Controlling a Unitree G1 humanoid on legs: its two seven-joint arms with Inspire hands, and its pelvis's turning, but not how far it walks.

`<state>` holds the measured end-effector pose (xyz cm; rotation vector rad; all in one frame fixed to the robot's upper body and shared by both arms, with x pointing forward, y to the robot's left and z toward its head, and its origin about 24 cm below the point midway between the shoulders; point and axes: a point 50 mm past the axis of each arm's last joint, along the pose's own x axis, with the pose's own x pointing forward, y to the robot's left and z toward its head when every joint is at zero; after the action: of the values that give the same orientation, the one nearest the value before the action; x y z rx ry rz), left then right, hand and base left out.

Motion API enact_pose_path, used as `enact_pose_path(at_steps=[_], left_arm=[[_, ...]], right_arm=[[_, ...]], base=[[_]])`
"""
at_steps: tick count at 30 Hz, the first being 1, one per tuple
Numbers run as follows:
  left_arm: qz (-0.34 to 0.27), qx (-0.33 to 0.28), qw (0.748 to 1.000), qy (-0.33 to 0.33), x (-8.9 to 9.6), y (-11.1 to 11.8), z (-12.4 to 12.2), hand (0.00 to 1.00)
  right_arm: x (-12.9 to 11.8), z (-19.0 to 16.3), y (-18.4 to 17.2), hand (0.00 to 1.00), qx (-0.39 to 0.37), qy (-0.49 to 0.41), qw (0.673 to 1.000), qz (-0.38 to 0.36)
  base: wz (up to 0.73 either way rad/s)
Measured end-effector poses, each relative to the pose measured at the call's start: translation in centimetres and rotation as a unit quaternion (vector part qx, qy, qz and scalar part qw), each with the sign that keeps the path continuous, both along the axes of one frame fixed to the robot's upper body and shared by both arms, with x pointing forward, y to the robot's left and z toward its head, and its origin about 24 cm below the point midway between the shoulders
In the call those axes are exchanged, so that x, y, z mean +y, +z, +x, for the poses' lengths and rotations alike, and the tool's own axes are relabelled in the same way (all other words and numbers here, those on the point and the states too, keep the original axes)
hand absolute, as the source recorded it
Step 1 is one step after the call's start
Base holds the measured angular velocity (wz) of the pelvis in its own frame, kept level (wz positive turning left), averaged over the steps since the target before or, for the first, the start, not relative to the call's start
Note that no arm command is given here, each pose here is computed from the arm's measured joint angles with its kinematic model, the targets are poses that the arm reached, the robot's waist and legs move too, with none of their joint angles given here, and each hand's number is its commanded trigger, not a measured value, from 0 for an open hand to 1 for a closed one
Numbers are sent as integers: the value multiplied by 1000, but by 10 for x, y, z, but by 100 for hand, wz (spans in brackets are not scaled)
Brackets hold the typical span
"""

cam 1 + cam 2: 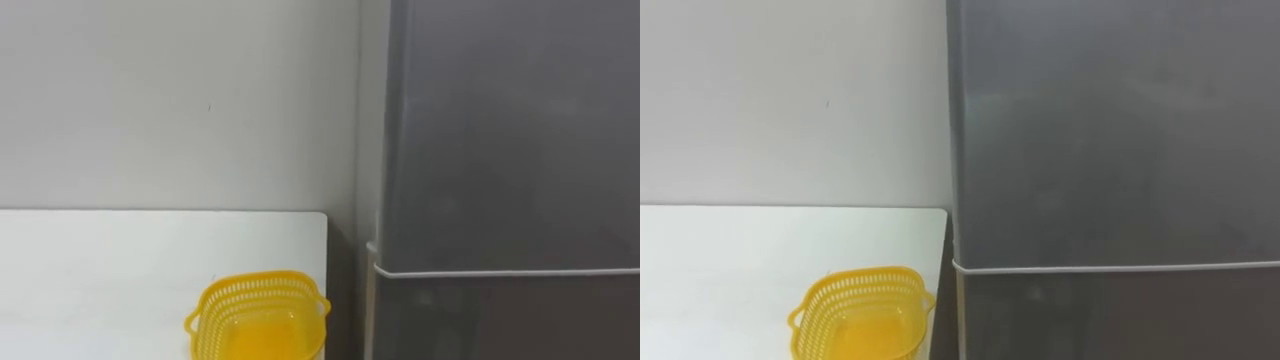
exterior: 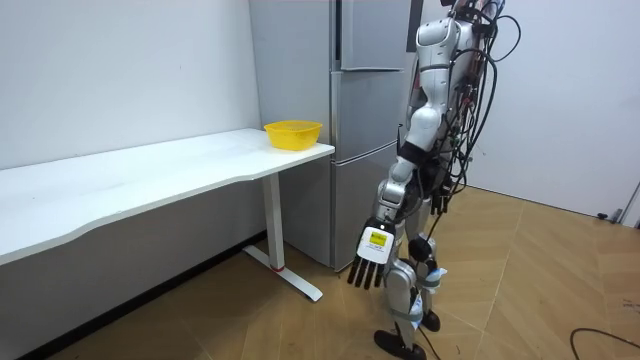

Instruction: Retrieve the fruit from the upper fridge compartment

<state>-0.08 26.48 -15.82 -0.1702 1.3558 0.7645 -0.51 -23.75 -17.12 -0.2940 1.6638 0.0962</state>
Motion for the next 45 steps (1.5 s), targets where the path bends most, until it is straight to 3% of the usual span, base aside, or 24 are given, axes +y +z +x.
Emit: enact_pose_path(at_steps=[5, 13, 15, 22, 24, 32, 37, 43, 45], left_arm=[[56, -58, 993, 85, 15, 9, 17, 0], [205, -156, 959, 119, 47, 48, 65, 0], [254, -208, 936, 132, 57, 70, 85, 0], [356, -328, 858, 171, 68, 131, 117, 0], [384, -381, 822, 178, 69, 156, 127, 0], [409, -545, 717, 144, 56, 236, 149, 0], [376, -613, 690, 78, 40, 259, 162, 0], [314, -716, 623, -25, 12, 297, 176, 0], [265, -756, 592, -86, -7, 310, 185, 0]], right_arm=[[-4, -1, 1, 0, -13, -8, 1000, -14], [-8, 6, 2, 0, -44, 7, 999, -29], [-9, 9, 3, 0, -56, 8, 998, -36], [-9, 5, 3, 0, -67, 11, 997, -40], [-9, -1, 3, 0, -67, 8, 997, -38], [-4, -9, 3, 0, -54, 5, 998, -9], [-1, -12, 1, 0, -44, 3, 999, 3], [3, -10, 1, 0, -39, 6, 999, 27], [4, -10, 0, 0, -31, 4, 999, 31]], base=[[-2], [1], [0], [0], [-4], [0], [0], [1], [0]])
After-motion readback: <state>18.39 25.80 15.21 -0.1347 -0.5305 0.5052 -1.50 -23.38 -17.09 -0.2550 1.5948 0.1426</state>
